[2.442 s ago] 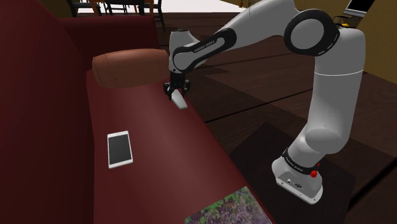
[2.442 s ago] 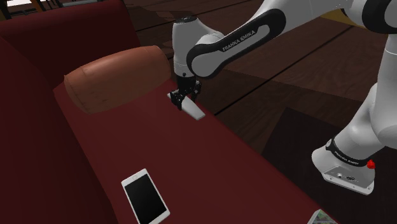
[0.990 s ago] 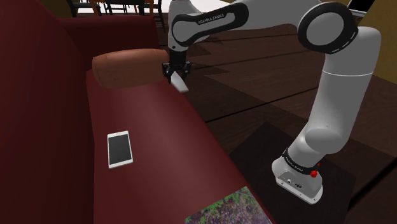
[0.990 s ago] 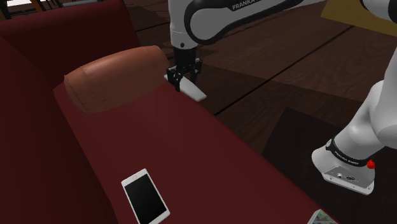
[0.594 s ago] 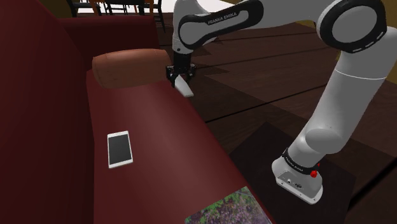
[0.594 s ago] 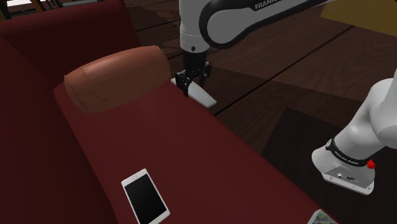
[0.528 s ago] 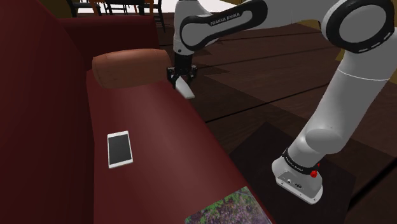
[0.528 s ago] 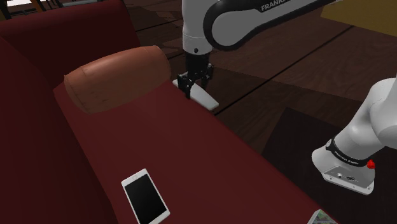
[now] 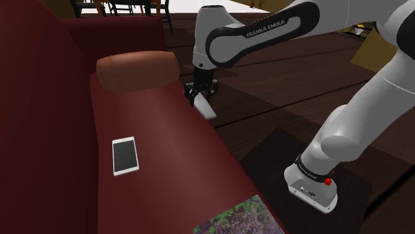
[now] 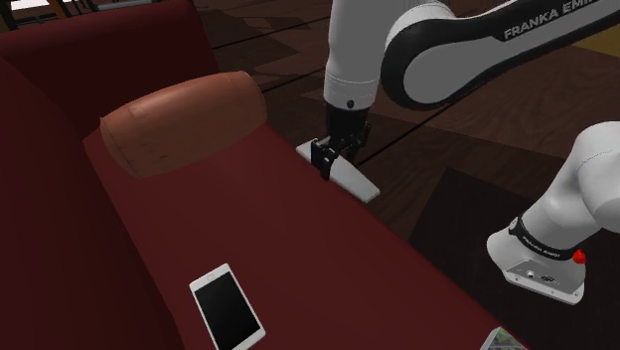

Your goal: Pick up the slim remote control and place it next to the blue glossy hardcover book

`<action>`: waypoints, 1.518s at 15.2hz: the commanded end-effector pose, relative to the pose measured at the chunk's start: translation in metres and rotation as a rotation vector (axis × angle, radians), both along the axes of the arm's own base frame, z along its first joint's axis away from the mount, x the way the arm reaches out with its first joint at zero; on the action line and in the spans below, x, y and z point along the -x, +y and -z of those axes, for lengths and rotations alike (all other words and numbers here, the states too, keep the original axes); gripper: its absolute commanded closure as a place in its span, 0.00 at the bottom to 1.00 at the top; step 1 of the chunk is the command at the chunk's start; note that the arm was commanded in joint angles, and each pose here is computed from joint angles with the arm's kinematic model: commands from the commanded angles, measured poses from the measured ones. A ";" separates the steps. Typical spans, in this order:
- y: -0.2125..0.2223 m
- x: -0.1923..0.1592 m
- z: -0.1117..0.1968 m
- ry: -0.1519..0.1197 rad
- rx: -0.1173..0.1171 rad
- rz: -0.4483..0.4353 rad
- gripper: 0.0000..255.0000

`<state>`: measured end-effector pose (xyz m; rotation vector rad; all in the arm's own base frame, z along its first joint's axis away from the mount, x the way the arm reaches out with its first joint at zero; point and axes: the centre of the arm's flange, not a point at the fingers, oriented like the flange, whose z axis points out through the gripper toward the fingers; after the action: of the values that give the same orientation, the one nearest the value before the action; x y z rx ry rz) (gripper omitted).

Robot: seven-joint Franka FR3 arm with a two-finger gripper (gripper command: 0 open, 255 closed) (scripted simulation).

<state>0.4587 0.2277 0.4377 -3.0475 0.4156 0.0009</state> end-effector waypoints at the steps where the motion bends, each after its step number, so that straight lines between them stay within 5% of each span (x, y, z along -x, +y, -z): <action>1: 0.005 0.027 -0.002 0.000 0.000 0.001 1.00; 23: 0.073 0.310 -0.003 0.000 0.000 0.001 1.00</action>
<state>0.1604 0.2964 0.4382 -3.0479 0.4150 -0.0009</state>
